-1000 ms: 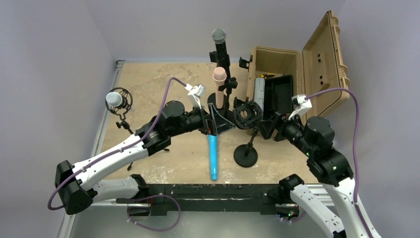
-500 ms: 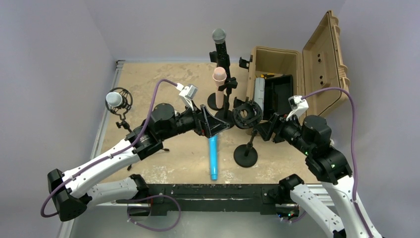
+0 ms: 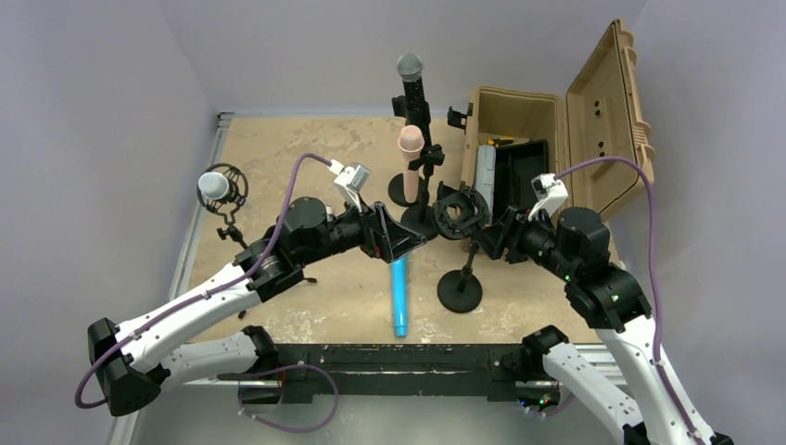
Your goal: Remove the microphone from the stand
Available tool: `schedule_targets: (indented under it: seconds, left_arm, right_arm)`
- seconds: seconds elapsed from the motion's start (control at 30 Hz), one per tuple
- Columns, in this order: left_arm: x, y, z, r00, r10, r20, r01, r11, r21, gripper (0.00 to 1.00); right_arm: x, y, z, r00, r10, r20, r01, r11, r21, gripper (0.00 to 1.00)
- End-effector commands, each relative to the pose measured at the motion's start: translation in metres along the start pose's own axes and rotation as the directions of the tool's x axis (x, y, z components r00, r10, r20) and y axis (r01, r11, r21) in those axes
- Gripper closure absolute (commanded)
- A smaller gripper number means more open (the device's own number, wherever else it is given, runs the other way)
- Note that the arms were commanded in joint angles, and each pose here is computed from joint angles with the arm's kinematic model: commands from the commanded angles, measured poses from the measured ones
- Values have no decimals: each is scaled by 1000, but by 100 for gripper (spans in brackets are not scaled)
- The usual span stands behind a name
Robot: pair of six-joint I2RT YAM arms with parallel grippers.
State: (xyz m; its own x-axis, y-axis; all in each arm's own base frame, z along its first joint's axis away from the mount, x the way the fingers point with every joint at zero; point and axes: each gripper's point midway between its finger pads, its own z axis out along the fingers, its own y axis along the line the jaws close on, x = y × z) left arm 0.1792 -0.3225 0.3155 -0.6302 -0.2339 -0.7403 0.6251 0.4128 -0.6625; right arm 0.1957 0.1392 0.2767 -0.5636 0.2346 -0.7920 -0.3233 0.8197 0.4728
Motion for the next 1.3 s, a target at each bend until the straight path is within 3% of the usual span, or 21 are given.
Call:
schedule_targets:
  seconds: [0.0, 0.13, 0.4, 0.57, 0.97, 1.03, 1.1, 1.17, 1.27]
  left_arm:
    - [-8, 0, -10, 998, 54, 38, -54, 999, -4, 9]
    - [-7, 3, -13, 997, 67, 39, -66, 998, -19, 9]
    - [-6, 5, -13, 997, 69, 39, -68, 997, -23, 9]
    - [-4, 6, -13, 997, 70, 34, -69, 997, -19, 9]
    - [9, 12, -4, 1000, 25, -12, -25, 999, -23, 9]
    - [12, 11, -2, 1000, 11, -22, -11, 1000, -20, 9]
    - [14, 10, 2, 999, 2, -35, -3, 1000, -11, 10]
    - [17, 11, 6, 999, -14, -49, 14, 1000, -12, 10]
    - [20, 7, 12, 997, -36, -68, 35, 999, -4, 10]
  right_arm:
    - [43, -22, 8, 985, 40, -168, -25, 996, 86, 55]
    - [63, -36, 7, 964, 69, -255, -30, 988, 154, 57]
    - [76, -48, -4, 943, 86, -321, -11, 973, 229, 58]
    - [92, -45, -3, 924, 135, -357, -59, 975, 215, 69]
    - [100, -53, -1, 913, 223, -341, -123, 949, 290, 69]
    - [97, -52, 0, 917, 199, -346, -103, 955, 277, 64]
    - [75, -45, -3, 942, 149, -301, -73, 966, 248, 52]
    - [40, -30, -11, 973, 113, -202, -70, 976, 206, 33]
    - [-7, -2, -24, 996, 74, -45, -70, 992, 101, 22]
